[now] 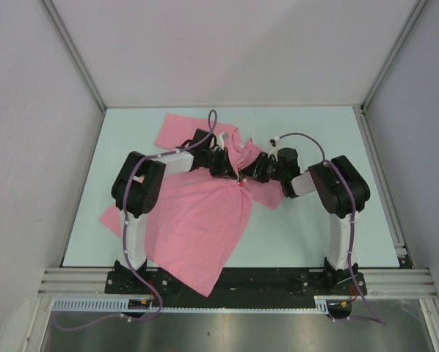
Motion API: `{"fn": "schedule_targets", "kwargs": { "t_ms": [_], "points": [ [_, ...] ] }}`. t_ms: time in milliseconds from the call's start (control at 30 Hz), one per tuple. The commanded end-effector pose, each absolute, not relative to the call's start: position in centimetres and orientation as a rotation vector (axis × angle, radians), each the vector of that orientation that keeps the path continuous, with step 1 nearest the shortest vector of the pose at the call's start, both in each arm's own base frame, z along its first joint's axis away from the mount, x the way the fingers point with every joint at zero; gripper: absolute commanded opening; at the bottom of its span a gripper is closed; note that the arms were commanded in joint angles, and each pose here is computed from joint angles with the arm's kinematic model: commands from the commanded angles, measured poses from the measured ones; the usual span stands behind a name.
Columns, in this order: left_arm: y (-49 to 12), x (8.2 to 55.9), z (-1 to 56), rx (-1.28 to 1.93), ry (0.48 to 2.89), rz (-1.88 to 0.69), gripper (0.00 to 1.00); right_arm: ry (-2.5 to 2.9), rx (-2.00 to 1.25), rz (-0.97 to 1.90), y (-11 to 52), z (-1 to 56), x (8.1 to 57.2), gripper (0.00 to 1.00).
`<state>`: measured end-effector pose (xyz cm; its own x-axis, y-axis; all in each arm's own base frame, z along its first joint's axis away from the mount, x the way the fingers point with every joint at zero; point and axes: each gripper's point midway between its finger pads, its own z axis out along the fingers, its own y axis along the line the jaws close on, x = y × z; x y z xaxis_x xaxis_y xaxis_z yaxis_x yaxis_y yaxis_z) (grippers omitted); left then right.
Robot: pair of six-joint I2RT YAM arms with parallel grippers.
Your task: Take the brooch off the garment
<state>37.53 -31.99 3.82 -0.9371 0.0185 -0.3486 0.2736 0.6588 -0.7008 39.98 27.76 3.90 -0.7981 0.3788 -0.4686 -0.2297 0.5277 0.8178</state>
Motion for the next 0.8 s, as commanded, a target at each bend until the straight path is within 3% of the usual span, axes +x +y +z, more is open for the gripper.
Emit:
{"fn": "schedule_targets", "kwargs": {
  "t_ms": [0,100,200,400,500,567,767],
  "points": [
    [-32.61,37.69,4.5,0.249,2.537,-1.179,0.03,2.121,0.061,1.261,28.8,4.75,40.74,0.33],
    [-32.64,37.74,4.49,0.25,2.535,-1.179,0.03,2.125,0.063,1.244,28.74,4.7,40.77,0.37],
    [-32.63,37.61,4.45,0.249,2.54,-1.177,0.03,2.13,0.066,1.239,28.77,4.6,40.8,0.34],
    [-32.66,37.57,4.39,0.251,2.54,-1.18,0.03,2.133,0.06,1.231,28.88,4.45,40.76,0.22],
    [-32.67,37.65,4.46,0.25,2.539,-1.179,0.03,2.134,0.054,1.236,28.95,4.36,40.72,0.12],
    [-32.63,37.56,4.29,0.249,2.543,-1.178,0.03,2.128,0.044,1.243,29.05,4.57,40.69,0.0],
    [-32.38,37.44,4.34,0.243,2.546,-1.162,0.02,2.118,0.016,1.25,29.17,4.83,40.43,0.0]
  ]
}}
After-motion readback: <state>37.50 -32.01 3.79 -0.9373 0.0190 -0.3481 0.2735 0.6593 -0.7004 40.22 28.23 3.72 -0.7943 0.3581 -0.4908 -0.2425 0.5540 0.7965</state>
